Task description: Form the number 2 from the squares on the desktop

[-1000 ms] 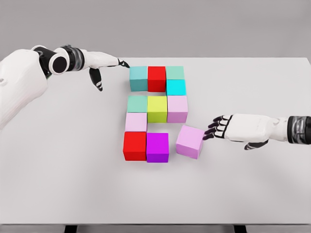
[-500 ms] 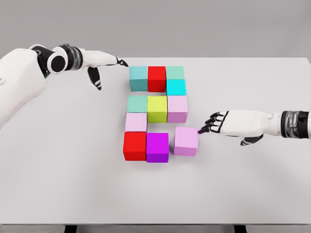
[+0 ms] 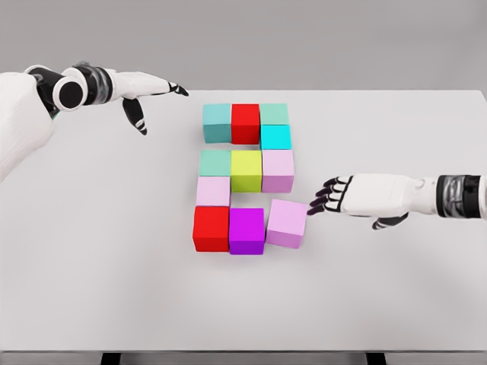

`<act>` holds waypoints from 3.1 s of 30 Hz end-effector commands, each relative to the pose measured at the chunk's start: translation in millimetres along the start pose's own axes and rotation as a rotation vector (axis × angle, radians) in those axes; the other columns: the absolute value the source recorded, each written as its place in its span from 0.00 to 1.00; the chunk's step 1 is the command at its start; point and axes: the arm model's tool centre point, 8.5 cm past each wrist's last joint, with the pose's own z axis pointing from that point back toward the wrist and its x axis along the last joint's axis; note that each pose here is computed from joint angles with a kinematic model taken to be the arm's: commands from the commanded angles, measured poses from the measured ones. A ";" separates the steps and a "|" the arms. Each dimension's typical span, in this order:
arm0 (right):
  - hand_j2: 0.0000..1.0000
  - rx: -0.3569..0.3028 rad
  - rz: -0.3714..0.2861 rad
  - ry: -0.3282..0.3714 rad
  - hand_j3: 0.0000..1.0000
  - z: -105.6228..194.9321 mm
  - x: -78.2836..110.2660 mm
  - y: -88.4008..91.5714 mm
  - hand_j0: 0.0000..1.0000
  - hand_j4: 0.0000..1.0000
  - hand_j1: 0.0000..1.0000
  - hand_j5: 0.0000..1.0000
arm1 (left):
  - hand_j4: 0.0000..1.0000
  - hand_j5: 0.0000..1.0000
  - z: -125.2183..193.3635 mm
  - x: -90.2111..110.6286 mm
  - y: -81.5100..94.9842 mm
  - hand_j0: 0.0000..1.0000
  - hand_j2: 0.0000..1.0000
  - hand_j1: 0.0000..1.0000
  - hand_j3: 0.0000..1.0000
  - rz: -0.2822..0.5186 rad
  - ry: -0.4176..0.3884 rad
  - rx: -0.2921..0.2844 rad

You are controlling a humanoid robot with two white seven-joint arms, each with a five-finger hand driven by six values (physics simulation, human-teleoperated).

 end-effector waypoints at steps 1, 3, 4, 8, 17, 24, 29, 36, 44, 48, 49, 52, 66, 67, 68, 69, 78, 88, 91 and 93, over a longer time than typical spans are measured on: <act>1.00 0.003 -0.024 0.024 1.00 4.2 -8.7 3.8 1.00 1.00 1.00 1.00 | 1.00 1.00 0.6 -0.9 0.3 1.00 1.00 1.00 1.00 0.003 0.001 0.003; 1.00 0.002 -0.047 0.063 1.00 10.1 -22.9 5.7 1.00 1.00 1.00 1.00 | 1.00 1.00 0.6 -1.0 0.3 1.00 1.00 1.00 1.00 0.004 0.002 0.002; 1.00 -0.013 -0.085 0.086 1.00 15.1 -34.2 7.2 1.00 1.00 1.00 1.00 | 1.00 1.00 0.6 -0.9 0.3 1.00 1.00 1.00 1.00 0.003 0.001 0.002; 1.00 -0.253 -0.453 0.069 1.00 45.0 -73.4 14.1 1.00 1.00 1.00 1.00 | 1.00 1.00 0.7 -2.4 -0.3 1.00 1.00 1.00 1.00 0.007 0.006 0.001; 1.00 -0.432 -0.775 -0.108 1.00 35.3 -58.5 33.0 1.00 1.00 1.00 1.00 | 1.00 1.00 9.2 -11.1 -2.2 1.00 1.00 1.00 1.00 -0.006 -0.002 0.004; 1.00 -0.343 -0.798 -0.144 1.00 17.1 -39.0 54.3 1.00 1.00 1.00 1.00 | 1.00 1.00 9.2 -11.4 -2.4 1.00 1.00 1.00 1.00 -0.006 -0.002 0.003; 1.00 -0.325 -0.803 -0.180 1.00 4.3 -29.5 55.5 1.00 1.00 1.00 1.00 | 1.00 1.00 9.2 -11.4 -2.4 1.00 1.00 1.00 1.00 -0.006 -0.002 0.003; 1.00 -0.318 -0.794 -0.246 1.00 -12.4 -13.7 49.2 1.00 1.00 1.00 1.00 | 1.00 1.00 9.0 -11.4 -2.8 1.00 1.00 1.00 1.00 -0.008 -0.001 0.002; 1.00 -0.342 -0.784 -0.281 1.00 -23.6 -10.6 38.0 1.00 1.00 1.00 1.00 | 1.00 1.00 10.0 -14.7 -3.6 1.00 1.00 1.00 1.00 -0.001 0.007 0.001; 1.00 -0.344 -0.790 -0.280 1.00 -25.7 -11.4 39.1 1.00 1.00 1.00 1.00 | 1.00 1.00 9.4 -14.3 -4.0 1.00 1.00 1.00 1.00 -0.002 0.007 -0.001; 1.00 -0.345 -0.790 -0.277 1.00 -25.3 -12.3 39.2 1.00 1.00 1.00 1.00 | 1.00 1.00 9.9 -15.5 -4.2 1.00 1.00 1.00 1.00 0.000 0.010 0.000; 1.00 -0.358 -0.792 -0.273 1.00 -29.1 -17.3 35.8 1.00 1.00 1.00 1.00 | 1.00 1.00 9.2 -14.8 -4.9 1.00 1.00 1.00 1.00 0.000 0.008 -0.001; 1.00 -0.341 -0.818 -0.278 1.00 -44.5 -17.6 42.4 1.00 1.00 1.00 1.00 | 1.00 1.00 10.2 -16.0 -4.6 1.00 1.00 1.00 1.00 -0.001 0.010 0.002; 1.00 -0.342 -0.816 -0.281 1.00 -45.6 -17.4 41.0 1.00 1.00 1.00 1.00 | 1.00 1.00 10.3 -16.4 -4.7 1.00 1.00 1.00 1.00 0.000 0.012 0.001; 1.00 -0.342 -0.816 -0.281 1.00 -45.6 -17.4 41.0 1.00 1.00 1.00 1.00 | 1.00 1.00 9.5 -15.7 -5.5 1.00 1.00 1.00 1.00 0.001 0.010 0.000; 1.00 -0.343 -0.816 -0.283 1.00 -46.2 -17.1 40.8 1.00 1.00 1.00 1.00 | 1.00 1.00 9.5 -15.2 -5.3 1.00 1.00 1.00 1.00 0.000 0.009 0.000; 1.00 -0.328 -0.821 -0.298 1.00 -52.1 -12.1 42.9 1.00 1.00 1.00 1.00 | 1.00 1.00 13.4 -20.5 -6.3 1.00 1.00 1.00 1.00 0.000 0.019 0.008; 1.00 -0.320 -0.802 -0.337 1.00 -56.7 -1.2 36.4 1.00 1.00 1.00 1.00 | 1.00 1.00 13.6 -21.0 -5.5 1.00 1.00 1.00 1.00 0.001 0.020 0.016; 1.00 -0.319 -0.799 -0.342 1.00 -56.8 0.2 35.6 1.00 1.00 1.00 1.00 | 1.00 1.00 13.5 -21.0 -5.7 1.00 1.00 1.00 1.00 0.001 0.020 0.016; 1.00 -0.318 -0.799 -0.343 1.00 -56.6 0.9 35.7 1.00 1.00 1.00 1.00 | 1.00 1.00 13.5 -20.1 -5.0 1.00 1.00 1.00 1.00 0.000 0.017 0.019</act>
